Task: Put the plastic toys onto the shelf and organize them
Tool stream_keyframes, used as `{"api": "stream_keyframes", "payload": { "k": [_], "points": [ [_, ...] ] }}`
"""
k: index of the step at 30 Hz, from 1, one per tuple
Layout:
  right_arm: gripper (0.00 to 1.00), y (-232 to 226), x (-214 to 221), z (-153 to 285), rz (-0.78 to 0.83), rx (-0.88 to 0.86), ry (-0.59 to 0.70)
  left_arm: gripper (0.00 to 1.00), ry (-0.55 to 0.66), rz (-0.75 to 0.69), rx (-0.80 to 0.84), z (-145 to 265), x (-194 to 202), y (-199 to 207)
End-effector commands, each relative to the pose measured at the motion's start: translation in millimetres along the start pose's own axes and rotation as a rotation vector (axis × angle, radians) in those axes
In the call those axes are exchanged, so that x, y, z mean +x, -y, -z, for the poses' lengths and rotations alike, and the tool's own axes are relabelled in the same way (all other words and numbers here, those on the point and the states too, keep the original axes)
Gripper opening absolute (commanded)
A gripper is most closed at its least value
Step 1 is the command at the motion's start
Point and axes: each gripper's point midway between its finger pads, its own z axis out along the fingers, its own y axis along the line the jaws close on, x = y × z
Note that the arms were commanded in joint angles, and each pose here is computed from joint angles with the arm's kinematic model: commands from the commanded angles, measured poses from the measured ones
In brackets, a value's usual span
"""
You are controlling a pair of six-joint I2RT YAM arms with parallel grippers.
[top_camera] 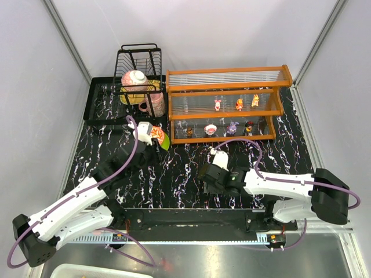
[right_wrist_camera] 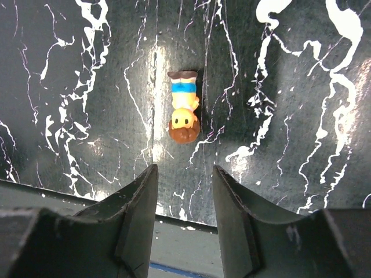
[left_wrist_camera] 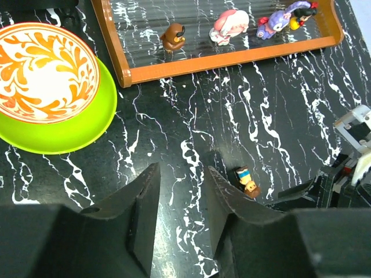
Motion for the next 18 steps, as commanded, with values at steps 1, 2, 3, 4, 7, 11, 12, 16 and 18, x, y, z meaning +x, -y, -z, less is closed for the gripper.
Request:
{"api": "stream_keyframes", "payload": {
  "k": [1, 2, 3, 4, 7, 11, 12, 16, 18],
  "points": [
    [0.48, -5, -22, 1, -0.007, -0.01, 0.056, 0.42, 0.037, 0.017, 0.043, -1, -9, 9],
    [0.47, -2, -21, 0, -0.008, -0.007, 0.047, 0.46, 0.036, 0.015, 0.039, -2, -8, 9],
    [0.46, 2, -25, 0, -0.024, -0.002, 0.05, 0.48, 0.036, 0.017, 0.037, -2, -6, 8],
    [0.45, 6, -25, -2, -0.029, 0.006, 0.045, 0.48, 0.036, 0.019, 0.033, -4, -6, 7],
    [0.43, 8, -30, -4, -0.049, -0.031, 0.042, 0.53, 0.027, 0.024, 0.039, -10, -2, 9],
    [0.43, -5, -35, 0, -0.001, -0.094, 0.036, 0.54, 0.016, 0.027, 0.032, -15, -1, 10],
    [0.43, -8, -36, -1, 0.02, -0.104, 0.035, 0.54, 0.017, 0.027, 0.033, -16, -1, 10],
    [0.44, -11, -28, -6, 0.04, -0.114, -0.004, 0.57, 0.023, 0.041, 0.04, -16, -1, 11],
    [0.45, -13, -23, -10, 0.05, -0.118, -0.026, 0.59, 0.02, 0.042, 0.036, -17, 1, 10]
  ]
}}
